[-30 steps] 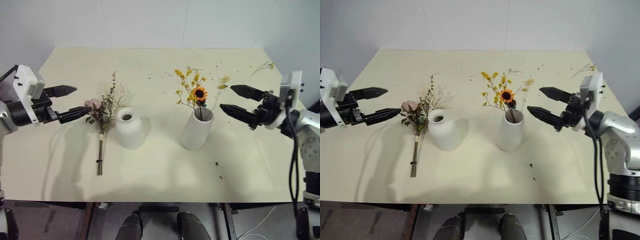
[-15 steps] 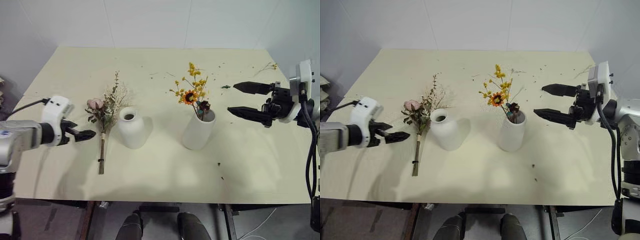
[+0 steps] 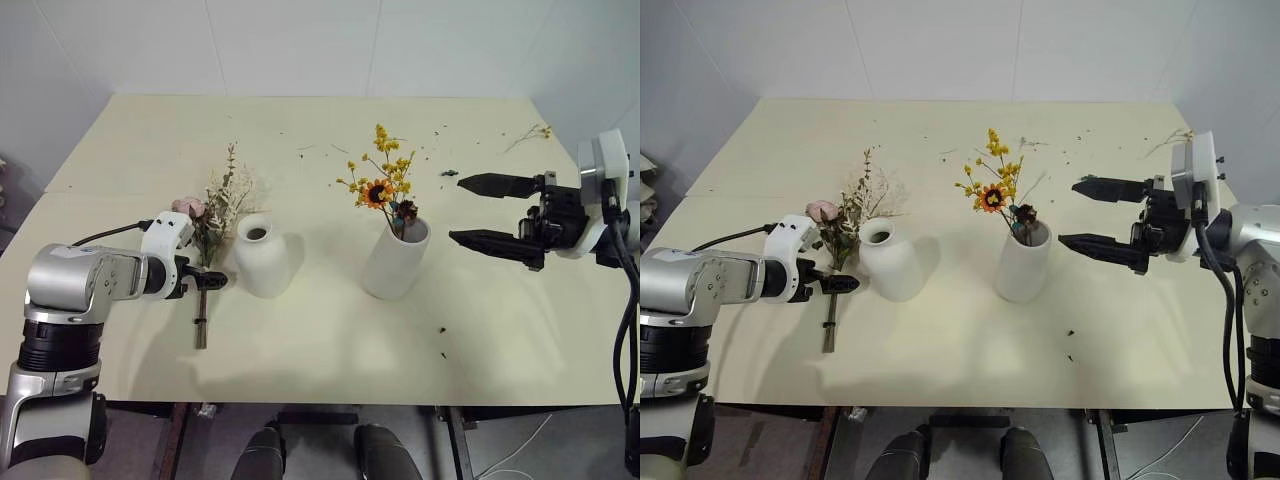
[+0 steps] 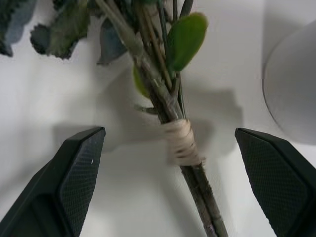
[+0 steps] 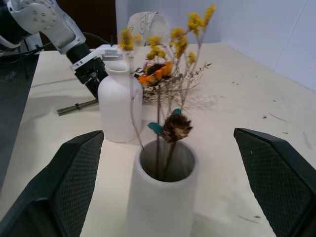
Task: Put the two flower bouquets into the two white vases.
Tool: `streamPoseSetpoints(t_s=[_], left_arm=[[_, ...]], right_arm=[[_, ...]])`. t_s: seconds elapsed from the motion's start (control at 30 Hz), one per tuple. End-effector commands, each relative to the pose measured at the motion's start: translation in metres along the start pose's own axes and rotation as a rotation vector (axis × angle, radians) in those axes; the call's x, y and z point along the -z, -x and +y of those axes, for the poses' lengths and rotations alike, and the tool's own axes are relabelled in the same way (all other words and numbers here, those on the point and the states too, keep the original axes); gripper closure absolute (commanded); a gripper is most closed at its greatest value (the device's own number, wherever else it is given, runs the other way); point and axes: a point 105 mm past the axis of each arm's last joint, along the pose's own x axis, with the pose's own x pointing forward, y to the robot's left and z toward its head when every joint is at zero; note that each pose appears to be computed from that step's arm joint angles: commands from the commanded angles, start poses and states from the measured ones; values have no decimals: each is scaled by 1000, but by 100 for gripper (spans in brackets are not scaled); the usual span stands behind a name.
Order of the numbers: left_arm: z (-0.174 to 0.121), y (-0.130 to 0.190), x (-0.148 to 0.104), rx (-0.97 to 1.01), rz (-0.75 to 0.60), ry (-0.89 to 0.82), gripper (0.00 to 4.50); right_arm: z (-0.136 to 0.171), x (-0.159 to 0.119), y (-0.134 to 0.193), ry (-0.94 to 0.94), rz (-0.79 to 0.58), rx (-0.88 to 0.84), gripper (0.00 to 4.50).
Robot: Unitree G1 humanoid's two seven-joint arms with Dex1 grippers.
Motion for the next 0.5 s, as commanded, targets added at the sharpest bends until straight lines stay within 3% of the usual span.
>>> streamPoseSetpoints(t_s=[0.03, 0.47, 0.5], left_arm=[[9, 1, 2, -41, 18, -4, 40], [27, 0, -5, -73, 6, -19, 440], [30, 1, -7, -83, -2, -20, 446]], right_arm=[[6, -16, 3, 48, -45, 9, 0], [10, -20, 0, 51, -70, 15, 0], [9, -20, 0, 53, -71, 16, 0]])
